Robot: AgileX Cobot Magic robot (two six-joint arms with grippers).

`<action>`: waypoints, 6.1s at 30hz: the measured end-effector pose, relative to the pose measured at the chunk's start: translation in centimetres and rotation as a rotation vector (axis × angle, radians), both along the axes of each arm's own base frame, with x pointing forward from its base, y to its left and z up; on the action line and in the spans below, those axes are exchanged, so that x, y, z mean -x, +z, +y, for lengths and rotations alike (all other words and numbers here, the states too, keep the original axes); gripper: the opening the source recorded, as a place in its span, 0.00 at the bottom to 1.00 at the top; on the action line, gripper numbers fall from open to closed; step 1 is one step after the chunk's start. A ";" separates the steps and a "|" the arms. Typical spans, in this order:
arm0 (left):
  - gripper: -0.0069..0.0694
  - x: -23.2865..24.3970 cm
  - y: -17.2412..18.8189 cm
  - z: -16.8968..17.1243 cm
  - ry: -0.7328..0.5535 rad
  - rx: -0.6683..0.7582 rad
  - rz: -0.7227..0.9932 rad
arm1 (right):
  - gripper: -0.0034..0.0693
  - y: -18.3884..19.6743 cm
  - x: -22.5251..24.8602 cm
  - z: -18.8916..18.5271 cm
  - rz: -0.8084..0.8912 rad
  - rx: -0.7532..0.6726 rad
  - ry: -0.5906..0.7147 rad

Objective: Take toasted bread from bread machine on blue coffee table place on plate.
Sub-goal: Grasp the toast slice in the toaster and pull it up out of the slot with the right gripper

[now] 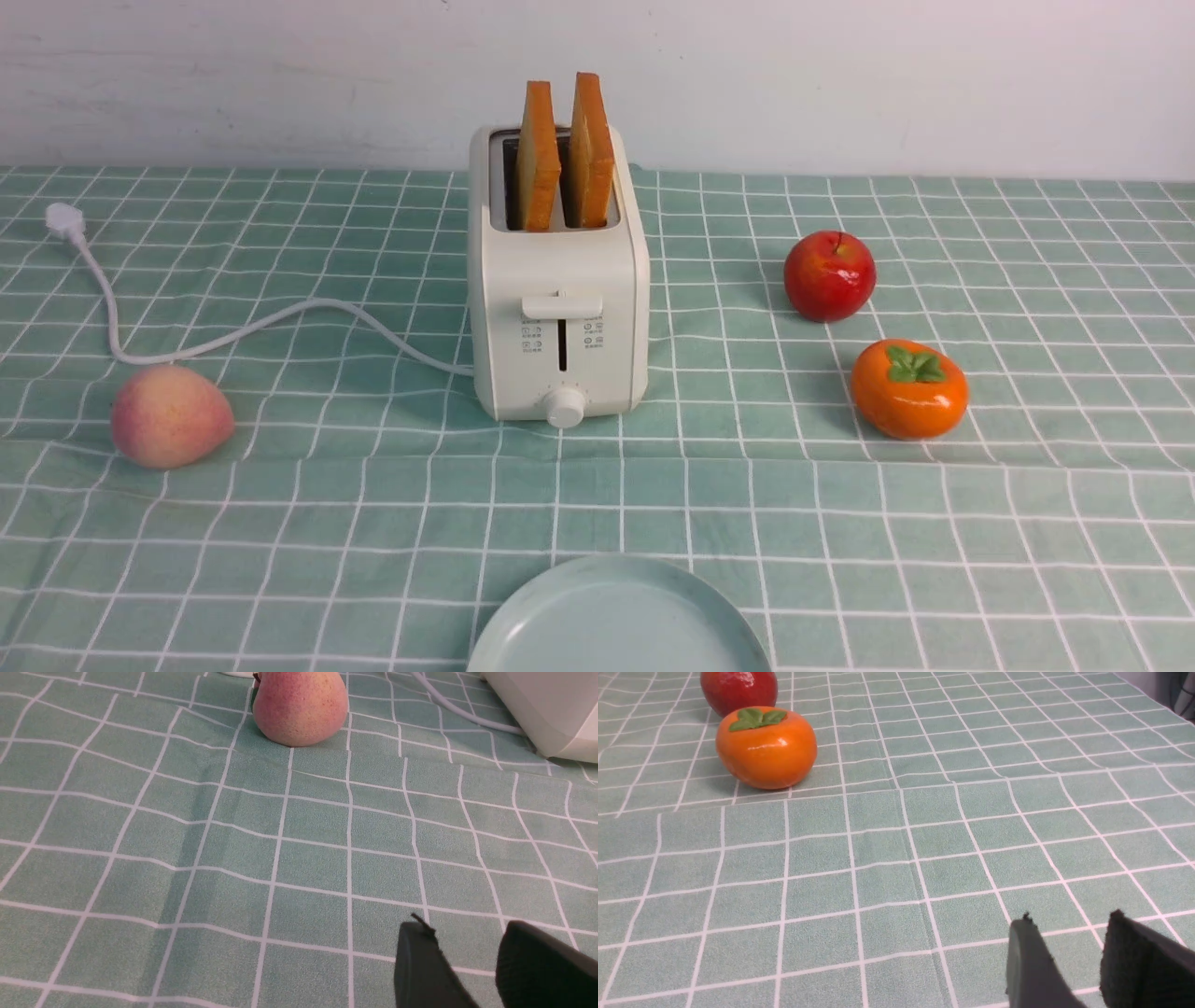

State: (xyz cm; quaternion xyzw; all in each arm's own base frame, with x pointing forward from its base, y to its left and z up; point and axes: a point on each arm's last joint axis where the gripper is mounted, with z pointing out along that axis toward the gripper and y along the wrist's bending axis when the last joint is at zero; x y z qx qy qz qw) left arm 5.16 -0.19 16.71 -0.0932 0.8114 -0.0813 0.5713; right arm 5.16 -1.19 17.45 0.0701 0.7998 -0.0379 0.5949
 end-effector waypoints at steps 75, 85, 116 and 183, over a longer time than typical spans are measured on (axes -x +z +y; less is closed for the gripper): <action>0.40 0.7 7.4 1.4 0.096 0.644 -0.850 | 0.38 10.5 2.1 3.1 -0.931 -0.259 0.407; 0.40 2.6 18.5 1.0 0.028 0.578 -0.955 | 0.38 26.6 2.8 1.1 -0.853 -0.395 0.163; 0.40 -7.1 18.3 -4.1 -0.276 0.414 0.065 | 0.40 16.8 -23.2 14.3 0.401 -0.248 0.612; 0.40 -6.9 17.9 -4.4 -0.317 0.388 0.112 | 0.14 30.5 -27.7 12.9 0.164 -0.444 0.886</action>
